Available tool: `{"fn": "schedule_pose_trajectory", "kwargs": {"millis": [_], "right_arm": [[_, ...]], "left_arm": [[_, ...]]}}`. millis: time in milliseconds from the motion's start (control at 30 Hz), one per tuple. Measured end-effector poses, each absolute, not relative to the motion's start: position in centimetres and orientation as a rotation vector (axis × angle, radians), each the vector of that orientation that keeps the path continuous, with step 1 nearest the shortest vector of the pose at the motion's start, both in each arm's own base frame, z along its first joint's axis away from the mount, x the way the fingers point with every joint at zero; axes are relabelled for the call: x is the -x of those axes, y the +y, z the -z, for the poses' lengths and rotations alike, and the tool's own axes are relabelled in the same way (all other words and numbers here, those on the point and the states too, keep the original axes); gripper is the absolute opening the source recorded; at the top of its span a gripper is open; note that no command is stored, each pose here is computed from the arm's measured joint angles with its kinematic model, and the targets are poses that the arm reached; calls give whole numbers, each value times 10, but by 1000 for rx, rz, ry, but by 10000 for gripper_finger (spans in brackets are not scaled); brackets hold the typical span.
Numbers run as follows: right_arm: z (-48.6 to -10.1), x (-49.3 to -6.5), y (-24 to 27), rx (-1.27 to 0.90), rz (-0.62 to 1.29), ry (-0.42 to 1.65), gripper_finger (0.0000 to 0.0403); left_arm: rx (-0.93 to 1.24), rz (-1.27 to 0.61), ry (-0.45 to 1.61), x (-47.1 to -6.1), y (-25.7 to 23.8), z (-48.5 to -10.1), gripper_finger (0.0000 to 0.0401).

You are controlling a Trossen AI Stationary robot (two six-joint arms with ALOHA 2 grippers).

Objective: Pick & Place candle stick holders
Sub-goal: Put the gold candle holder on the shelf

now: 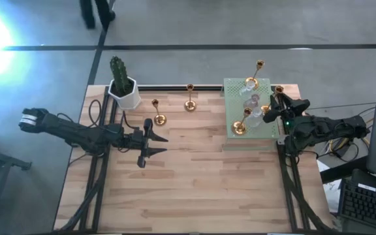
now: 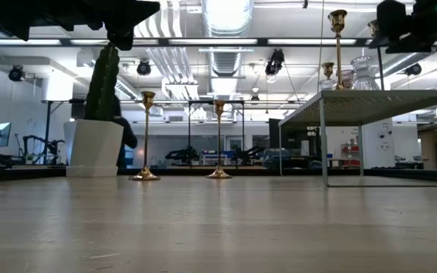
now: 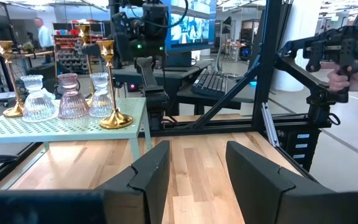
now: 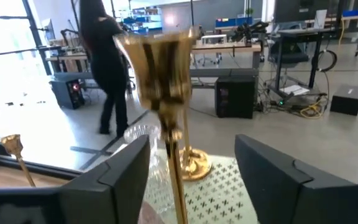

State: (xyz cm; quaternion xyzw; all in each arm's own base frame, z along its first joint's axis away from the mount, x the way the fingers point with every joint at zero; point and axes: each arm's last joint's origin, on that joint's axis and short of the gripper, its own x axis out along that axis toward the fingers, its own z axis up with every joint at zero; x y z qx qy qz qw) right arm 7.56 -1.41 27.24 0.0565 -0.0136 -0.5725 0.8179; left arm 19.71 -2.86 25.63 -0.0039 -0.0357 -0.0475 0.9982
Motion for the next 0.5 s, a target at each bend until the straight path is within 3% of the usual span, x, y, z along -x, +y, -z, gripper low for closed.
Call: {"fn": "schedule_pose_trajectory", "kwargs": {"millis": [200,367,500], "right_arm": [[-292,-68,-16,-120,1214,-34,251],[-299,-58,-17,-210,1093,8,239],[-297,-45,-17,-332,953,165,223]], "left_arm": [[8,95,-71,-197,-29,-256,163],[8,95,-72,-197,-29,-256,163],[8,95,-71,-197,-29,-256,163]]}}
